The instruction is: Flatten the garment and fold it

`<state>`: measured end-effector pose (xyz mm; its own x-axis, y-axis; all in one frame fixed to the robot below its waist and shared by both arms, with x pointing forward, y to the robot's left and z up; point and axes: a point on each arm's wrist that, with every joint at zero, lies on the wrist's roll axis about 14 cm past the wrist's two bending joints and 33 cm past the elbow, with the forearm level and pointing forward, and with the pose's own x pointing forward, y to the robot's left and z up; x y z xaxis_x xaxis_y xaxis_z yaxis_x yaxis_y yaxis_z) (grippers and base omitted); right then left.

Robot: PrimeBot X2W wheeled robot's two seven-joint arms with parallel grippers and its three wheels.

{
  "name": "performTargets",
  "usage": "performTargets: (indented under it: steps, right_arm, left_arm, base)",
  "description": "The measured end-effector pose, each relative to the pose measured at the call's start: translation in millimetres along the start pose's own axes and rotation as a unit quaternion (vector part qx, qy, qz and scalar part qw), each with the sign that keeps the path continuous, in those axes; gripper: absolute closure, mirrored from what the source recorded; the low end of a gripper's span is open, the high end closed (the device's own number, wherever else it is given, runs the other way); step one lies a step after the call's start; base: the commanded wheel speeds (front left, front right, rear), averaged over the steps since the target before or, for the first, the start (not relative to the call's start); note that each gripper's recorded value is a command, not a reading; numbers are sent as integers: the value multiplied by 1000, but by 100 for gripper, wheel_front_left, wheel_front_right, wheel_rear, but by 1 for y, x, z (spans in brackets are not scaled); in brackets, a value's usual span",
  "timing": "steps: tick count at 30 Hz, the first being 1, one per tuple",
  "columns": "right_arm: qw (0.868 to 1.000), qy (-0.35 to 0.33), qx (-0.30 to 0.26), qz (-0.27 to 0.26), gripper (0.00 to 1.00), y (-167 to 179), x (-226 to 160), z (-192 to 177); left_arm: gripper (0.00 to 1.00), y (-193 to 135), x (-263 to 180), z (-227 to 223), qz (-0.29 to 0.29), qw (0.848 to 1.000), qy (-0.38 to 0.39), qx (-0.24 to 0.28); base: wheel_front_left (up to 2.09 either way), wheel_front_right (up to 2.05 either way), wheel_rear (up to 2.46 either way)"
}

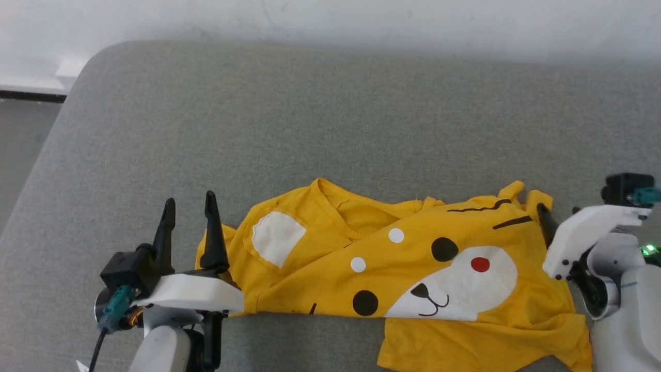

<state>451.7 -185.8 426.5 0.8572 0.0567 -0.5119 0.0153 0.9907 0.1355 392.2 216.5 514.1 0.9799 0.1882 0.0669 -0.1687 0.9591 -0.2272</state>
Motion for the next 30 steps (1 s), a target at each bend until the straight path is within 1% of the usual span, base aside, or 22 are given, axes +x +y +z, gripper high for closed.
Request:
performTargets:
  steps: [4, 7, 8, 9, 10, 11, 13, 14, 16, 19, 21, 24, 26, 28, 29, 30]
  right_arm:
    - [996, 92, -1, 1, 0, 4, 16, -32]
    - [991, 132, -4, 3, 0, 7, 23, -43]
    - [990, 143, -6, 4, 29, 8, 26, -44]
    - [989, 150, -8, 5, 56, 9, 28, -43]
    - [988, 155, -11, 9, 89, 11, 30, -42]
    - [988, 156, -9, 11, 100, 12, 32, -40]
    - [988, 152, -14, 12, 100, 12, 34, -37]
    - [990, 139, -13, 13, 100, 11, 35, -32]
    - [995, 96, -9, 9, 100, 7, 36, -15]
    - [1000, 13, -6, -10, 100, -10, 33, 23]
    - [999, -41, -1, -29, 100, -25, 27, 48]
    - [993, -91, 10, -69, 100, -55, 13, 69]
    - [989, -107, 20, -101, 100, -77, 2, 70]
    - [986, -100, 36, -131, 100, -96, -8, 57]
    - [984, -93, 46, -142, 89, -104, -13, 48]
    - [984, -82, 53, -150, 60, -109, -17, 37]
  left_arm:
    - [0, 2, 0, -8, 0, 1000, 8, 8]
    - [0, 6, -1, -14, 3, 1000, 15, 11]
    - [0, 8, -1, -17, 5, 1000, 18, 12]
    - [0, 10, -2, -19, 7, 1000, 21, 12]
    - [0, 12, -2, -21, 9, 1000, 25, 12]
    - [0, 13, -3, -23, 10, 999, 28, 13]
    - [0, 13, -1, -25, 9, 999, 29, 14]
    - [0, 14, 0, -25, 9, 999, 29, 14]
    - [0, 15, 0, -25, 10, 999, 29, 16]
    - [0, 16, 0, -25, 12, 999, 29, 17]
    - [0, 15, 0, -24, 9, 999, 28, 15]
    - [0, 14, -1, -23, 8, 1000, 26, 15]
    - [0, 13, -1, -23, 6, 1000, 26, 14]
    - [0, 10, -1, -24, 0, 1000, 28, 12]
    - [0, 8, -1, -25, -2, 1000, 29, 12]
    - [0, 7, -1, -25, -4, 999, 30, 11]
  base:
    - [0, 0, 0]
    - [0, 0, 0]
    - [0, 0, 0]
    - [0, 0, 0]
    - [0, 0, 0]
    - [0, 0, 0]
    - [0, 0, 0]
    - [0, 0, 0]
    - [0, 0, 0]
    - [0, 0, 0]
    - [0, 0, 0]
    - [0, 0, 0]
    - [0, 0, 0]
    - [0, 0, 0]
    - [0, 0, 0]
    - [0, 0, 0]
